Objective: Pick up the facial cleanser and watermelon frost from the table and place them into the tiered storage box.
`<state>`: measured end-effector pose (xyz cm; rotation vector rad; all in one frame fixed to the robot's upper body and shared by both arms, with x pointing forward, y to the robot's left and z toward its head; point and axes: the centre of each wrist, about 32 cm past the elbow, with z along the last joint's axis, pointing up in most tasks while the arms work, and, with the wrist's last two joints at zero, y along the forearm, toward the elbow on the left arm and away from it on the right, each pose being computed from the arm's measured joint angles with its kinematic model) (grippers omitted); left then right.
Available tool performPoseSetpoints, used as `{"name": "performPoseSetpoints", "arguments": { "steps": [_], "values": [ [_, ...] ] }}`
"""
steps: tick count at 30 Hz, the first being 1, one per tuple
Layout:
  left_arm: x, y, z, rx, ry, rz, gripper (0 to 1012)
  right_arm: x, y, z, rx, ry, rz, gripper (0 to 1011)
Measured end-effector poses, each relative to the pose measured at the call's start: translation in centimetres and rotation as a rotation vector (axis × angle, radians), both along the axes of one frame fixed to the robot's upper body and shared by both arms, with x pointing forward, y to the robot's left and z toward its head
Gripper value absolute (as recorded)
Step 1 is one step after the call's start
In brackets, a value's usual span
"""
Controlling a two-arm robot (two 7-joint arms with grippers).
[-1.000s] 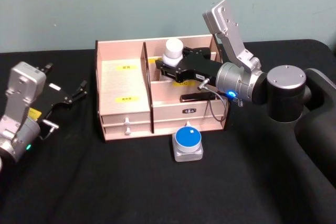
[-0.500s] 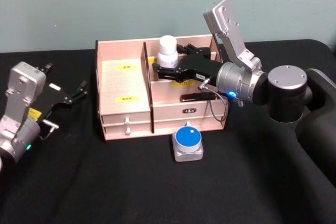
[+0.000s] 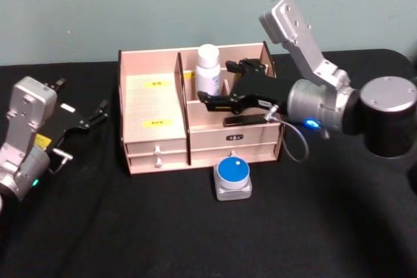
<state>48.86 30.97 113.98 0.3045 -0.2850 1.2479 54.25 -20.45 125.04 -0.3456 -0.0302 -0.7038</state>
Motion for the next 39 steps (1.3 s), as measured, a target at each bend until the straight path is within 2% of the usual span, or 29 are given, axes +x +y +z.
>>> {"name": "performPoseSetpoints", "arguments": {
  "steps": [3, 7, 9, 10, 13, 15, 25, 39],
  "values": [
    [0.00, 0.00, 0.00, 0.000, 0.000, 0.000, 1010, -1.7, -0.7, 0.6, -0.011, 0.028, -0.004, 1002],
    [0.00, 0.00, 0.00, 0.000, 0.000, 0.000, 1010, -3.5, -1.4, 0.7, -0.024, 0.070, -0.009, 1002],
    [0.00, 0.00, 0.00, 0.000, 0.000, 0.000, 1010, -4.7, -1.7, 0.4, -0.031, 0.105, -0.012, 1002],
    [0.00, 0.00, 0.00, 0.000, 0.000, 0.000, 1010, -4.7, -1.7, 0.4, -0.031, 0.105, -0.012, 1003],
    [0.00, 0.00, 0.00, 0.000, 0.000, 0.000, 1010, -6.0, -2.1, -0.2, -0.037, 0.152, -0.018, 1002],
    [0.00, 0.00, 0.00, 0.000, 0.000, 0.000, 1009, -6.9, -2.3, -1.0, -0.042, 0.191, -0.023, 1002],
    [0.00, 0.00, 0.00, 0.000, 0.000, 0.000, 1010, -8.2, -2.0, -2.9, -0.079, 0.267, -0.022, 1002],
    [0.00, 0.00, 0.00, 0.000, 0.000, 0.000, 1010, -8.1, -1.5, -4.1, -0.127, 0.286, -0.031, 1003]
  ]
}}
